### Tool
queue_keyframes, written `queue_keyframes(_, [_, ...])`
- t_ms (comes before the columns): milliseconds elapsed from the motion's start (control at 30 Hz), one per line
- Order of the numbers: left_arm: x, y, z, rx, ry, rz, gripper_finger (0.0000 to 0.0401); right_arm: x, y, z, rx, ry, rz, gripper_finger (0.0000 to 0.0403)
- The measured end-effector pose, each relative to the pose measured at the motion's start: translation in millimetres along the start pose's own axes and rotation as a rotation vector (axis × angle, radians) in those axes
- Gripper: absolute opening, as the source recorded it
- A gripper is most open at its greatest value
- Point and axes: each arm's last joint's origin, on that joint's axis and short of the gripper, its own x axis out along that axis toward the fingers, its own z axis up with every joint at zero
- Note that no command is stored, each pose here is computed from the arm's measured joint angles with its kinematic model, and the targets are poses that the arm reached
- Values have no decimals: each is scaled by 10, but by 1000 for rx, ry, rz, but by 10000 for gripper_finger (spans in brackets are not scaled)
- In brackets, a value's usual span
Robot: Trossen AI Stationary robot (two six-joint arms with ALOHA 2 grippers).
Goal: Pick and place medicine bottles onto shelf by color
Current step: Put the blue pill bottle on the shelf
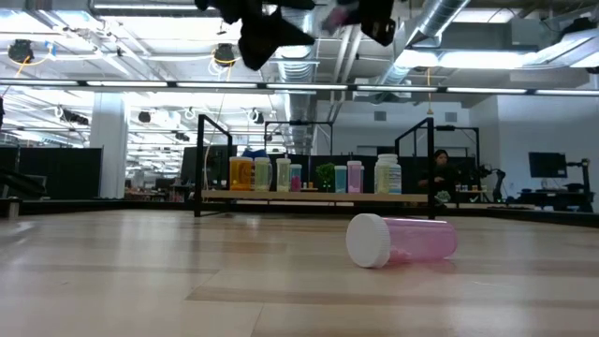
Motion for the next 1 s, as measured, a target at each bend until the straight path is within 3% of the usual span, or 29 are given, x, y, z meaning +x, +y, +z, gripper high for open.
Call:
queue_keyframes(167, [-64,-7,-65,-101,76,23,209,-10,-353,0,47,34,-192,121])
queue_keyframes(367, [-202,-201,-120,-154,127,-4,210,146,-816,12,129,72,-315,123])
queue_keyframes(633, [-383,-493,-259,-228,166,82,210,335,-1383,58,245,69,-437,124])
queue_keyframes(1000, [-435,-514,-345,-273,212,163,210,760,-1765,305,271,144,-560,123])
